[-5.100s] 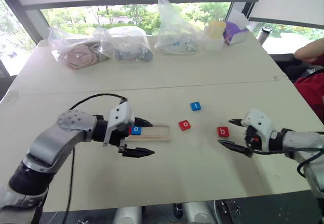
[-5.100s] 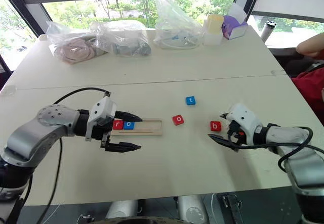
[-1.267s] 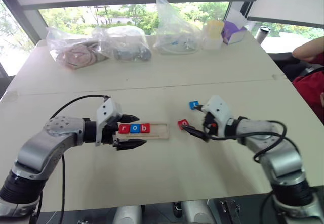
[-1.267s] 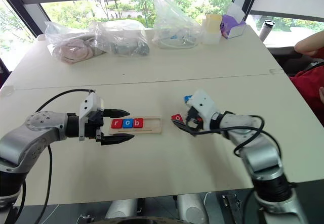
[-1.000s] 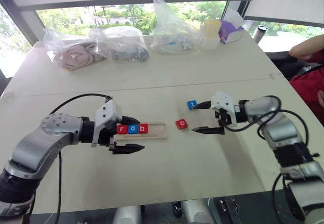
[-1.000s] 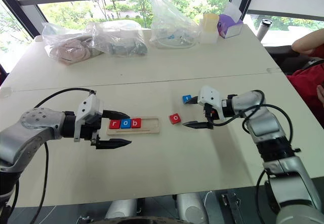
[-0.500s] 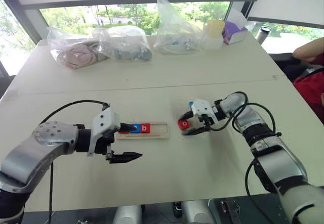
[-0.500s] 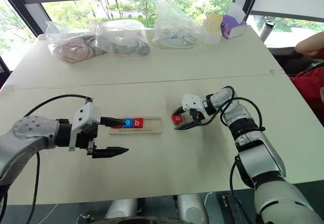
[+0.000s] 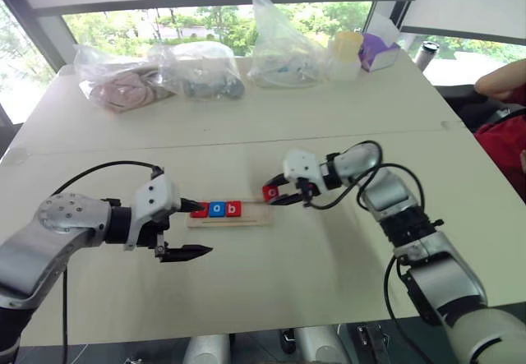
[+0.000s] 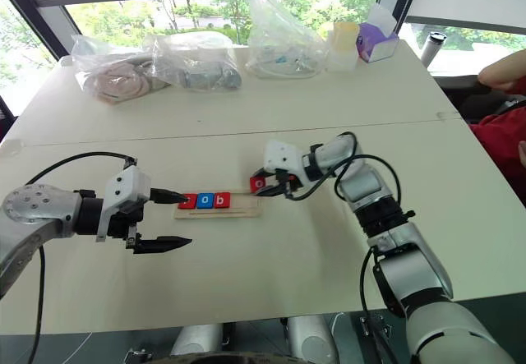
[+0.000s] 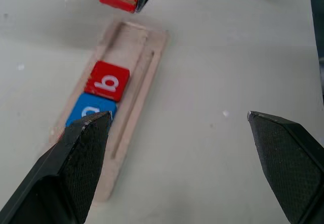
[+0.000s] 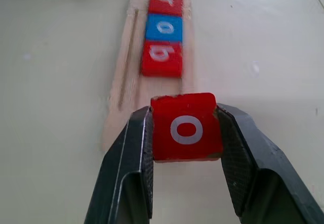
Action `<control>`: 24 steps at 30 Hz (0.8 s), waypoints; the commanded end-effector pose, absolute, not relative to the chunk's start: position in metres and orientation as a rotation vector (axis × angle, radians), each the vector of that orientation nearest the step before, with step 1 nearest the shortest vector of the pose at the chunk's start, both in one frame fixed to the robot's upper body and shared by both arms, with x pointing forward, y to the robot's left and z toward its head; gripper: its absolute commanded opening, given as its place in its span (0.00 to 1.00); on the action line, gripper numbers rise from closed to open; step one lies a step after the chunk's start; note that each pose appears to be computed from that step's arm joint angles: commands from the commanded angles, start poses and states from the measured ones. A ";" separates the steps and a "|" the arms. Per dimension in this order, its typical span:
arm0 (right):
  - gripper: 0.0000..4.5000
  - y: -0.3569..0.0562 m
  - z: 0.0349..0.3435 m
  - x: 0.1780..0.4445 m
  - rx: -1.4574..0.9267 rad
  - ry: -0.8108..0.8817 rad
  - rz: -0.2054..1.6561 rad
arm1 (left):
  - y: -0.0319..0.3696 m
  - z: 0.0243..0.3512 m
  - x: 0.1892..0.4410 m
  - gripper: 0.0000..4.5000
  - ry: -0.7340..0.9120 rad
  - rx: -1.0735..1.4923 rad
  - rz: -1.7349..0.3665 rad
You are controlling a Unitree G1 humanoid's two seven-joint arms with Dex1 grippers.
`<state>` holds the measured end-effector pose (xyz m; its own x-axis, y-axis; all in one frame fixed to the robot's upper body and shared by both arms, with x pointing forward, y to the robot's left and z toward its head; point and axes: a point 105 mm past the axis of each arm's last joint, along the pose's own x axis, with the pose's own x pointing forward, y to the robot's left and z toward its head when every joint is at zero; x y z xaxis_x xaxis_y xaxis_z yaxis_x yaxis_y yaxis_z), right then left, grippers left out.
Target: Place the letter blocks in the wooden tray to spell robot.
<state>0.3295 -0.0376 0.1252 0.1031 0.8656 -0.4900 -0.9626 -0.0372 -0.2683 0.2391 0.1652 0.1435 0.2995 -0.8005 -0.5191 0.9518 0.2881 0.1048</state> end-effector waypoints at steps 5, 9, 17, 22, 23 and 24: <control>0.26 -0.020 0.117 0.336 -0.645 0.238 1.361 | 0.173 0.152 0.249 1.00 0.357 0.481 -1.151; 0.26 -0.018 0.114 0.334 -0.627 0.263 1.377 | 0.162 0.149 0.246 1.00 0.344 0.460 -1.171; 0.26 -0.016 0.111 0.328 -0.625 0.279 1.402 | 0.159 0.146 0.248 1.00 0.338 0.457 -1.163; 0.26 -0.010 0.109 0.327 -0.615 0.278 1.404 | 0.158 0.144 0.250 1.00 0.338 0.464 -1.160; 0.26 -0.009 0.108 0.327 -0.615 0.277 1.404 | 0.158 0.144 0.250 1.00 0.338 0.465 -1.160; 0.26 -0.009 0.107 0.327 -0.615 0.278 1.404 | 0.158 0.144 0.250 1.00 0.337 0.466 -1.160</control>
<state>0.3298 -0.0163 0.0997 0.1751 0.8125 -0.5561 -0.9748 0.0637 -0.2138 0.2491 0.1602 0.1375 0.3568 -0.7914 -0.4964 0.9324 0.3341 0.1377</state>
